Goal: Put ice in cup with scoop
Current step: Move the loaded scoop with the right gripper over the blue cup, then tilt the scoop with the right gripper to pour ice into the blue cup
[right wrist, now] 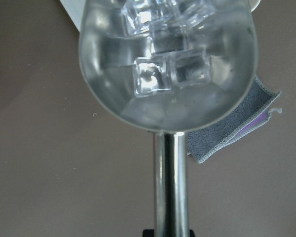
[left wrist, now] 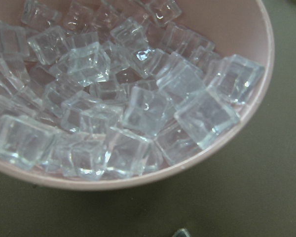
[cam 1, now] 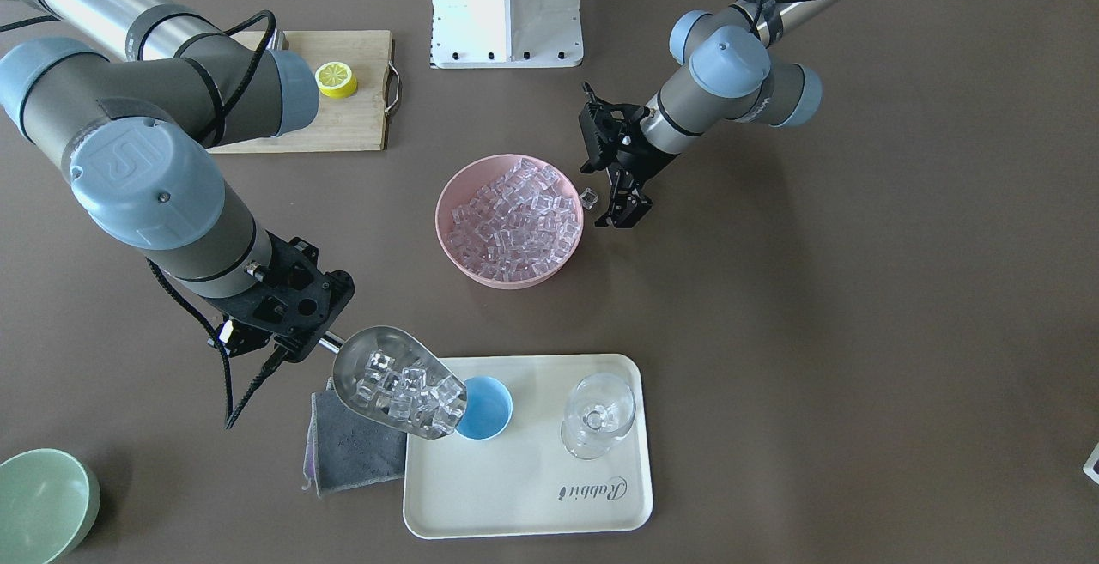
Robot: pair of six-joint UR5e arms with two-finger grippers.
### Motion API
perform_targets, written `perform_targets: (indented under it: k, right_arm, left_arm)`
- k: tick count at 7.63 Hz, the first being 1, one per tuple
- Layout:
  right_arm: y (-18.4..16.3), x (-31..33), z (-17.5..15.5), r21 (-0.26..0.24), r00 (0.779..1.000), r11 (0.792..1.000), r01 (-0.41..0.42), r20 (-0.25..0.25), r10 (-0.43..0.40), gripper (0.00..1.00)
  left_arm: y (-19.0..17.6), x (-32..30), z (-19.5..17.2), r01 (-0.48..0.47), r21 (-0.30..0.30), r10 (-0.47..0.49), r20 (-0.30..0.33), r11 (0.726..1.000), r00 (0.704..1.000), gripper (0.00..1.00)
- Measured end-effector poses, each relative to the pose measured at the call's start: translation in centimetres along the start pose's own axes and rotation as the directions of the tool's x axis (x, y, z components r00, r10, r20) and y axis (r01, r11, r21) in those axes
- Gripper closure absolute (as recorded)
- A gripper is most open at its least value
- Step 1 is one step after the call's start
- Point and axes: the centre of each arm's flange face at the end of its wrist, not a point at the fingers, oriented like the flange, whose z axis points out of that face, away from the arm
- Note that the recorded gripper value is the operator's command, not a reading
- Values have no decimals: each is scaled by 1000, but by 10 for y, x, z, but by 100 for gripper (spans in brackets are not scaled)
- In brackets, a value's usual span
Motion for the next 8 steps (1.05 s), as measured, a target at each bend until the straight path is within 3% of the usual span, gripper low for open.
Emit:
perform_targets:
  k: [5, 8]
  right_arm:
    - [-17, -13, -10, -135, 998, 989, 55, -9, -57, 100]
    - [-23, -13, -4, -190, 998, 980, 64, -9, -67, 100]
  left_arm:
    - [0, 1, 0, -1, 2, 1, -1, 1000, 1000, 1]
    - [0, 1, 0, -1, 1, 1, -1, 1000, 1000, 1]
